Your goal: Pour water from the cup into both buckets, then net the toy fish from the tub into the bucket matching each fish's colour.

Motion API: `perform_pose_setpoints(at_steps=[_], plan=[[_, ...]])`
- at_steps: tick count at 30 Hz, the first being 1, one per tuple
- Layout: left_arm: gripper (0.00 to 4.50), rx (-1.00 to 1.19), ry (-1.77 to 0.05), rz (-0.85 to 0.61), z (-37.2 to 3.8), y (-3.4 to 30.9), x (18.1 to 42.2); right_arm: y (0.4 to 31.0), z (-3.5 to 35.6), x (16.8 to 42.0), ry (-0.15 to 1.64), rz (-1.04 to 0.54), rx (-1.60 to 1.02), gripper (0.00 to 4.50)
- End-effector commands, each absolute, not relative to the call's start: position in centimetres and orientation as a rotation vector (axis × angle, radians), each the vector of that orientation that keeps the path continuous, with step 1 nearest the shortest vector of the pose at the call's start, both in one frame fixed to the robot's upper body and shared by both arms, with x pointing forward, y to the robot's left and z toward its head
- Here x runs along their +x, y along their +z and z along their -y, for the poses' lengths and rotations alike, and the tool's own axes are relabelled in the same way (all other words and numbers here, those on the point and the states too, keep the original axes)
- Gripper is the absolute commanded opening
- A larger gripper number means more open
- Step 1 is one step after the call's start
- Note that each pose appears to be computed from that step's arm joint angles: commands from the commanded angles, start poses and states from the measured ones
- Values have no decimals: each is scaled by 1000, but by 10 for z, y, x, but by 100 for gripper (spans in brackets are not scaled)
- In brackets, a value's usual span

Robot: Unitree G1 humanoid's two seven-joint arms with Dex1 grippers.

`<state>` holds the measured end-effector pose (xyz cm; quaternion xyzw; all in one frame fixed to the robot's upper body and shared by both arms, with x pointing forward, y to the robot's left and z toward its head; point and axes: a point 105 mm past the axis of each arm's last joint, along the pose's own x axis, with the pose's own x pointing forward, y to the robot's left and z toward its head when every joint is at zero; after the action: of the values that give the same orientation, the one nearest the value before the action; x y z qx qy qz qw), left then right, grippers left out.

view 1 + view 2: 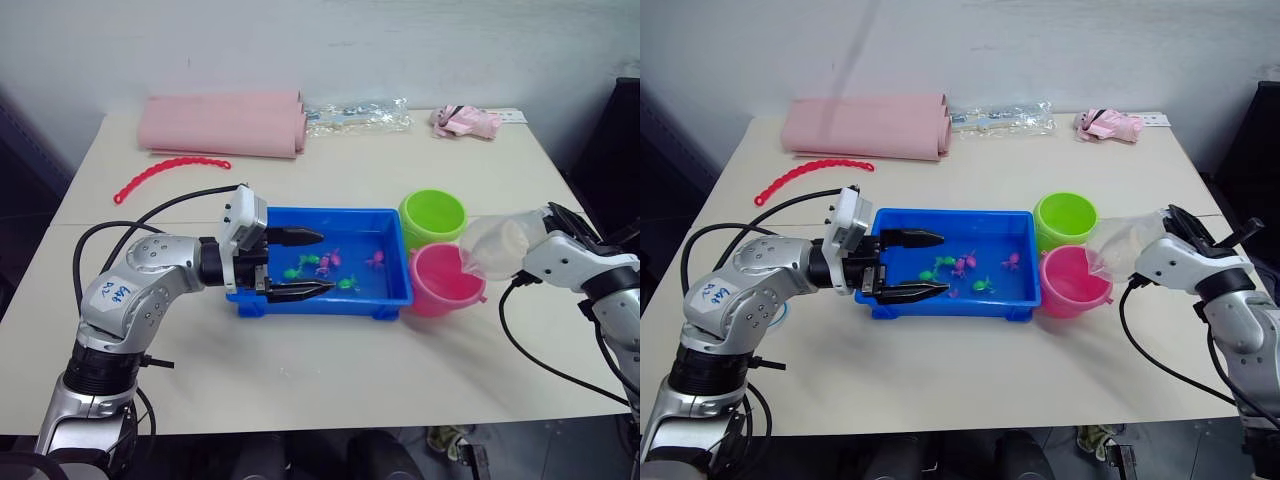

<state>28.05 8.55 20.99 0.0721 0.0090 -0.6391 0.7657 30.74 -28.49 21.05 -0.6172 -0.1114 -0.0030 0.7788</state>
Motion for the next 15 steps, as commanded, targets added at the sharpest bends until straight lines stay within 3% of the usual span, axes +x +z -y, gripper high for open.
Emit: perform_pose_setpoints(at_steps=[1, 5, 15], plan=[[450, 186, -1404, 19, -83, 218, 276, 239, 274, 303, -50, 355, -1441, 15], [450, 188, -1404, 19, -83, 218, 276, 243, 272, 303, -52, 366, -1460, 15], [450, 188, -1398, 18, -84, 218, 276, 242, 297, 303, -114, 297, -1212, 15]])
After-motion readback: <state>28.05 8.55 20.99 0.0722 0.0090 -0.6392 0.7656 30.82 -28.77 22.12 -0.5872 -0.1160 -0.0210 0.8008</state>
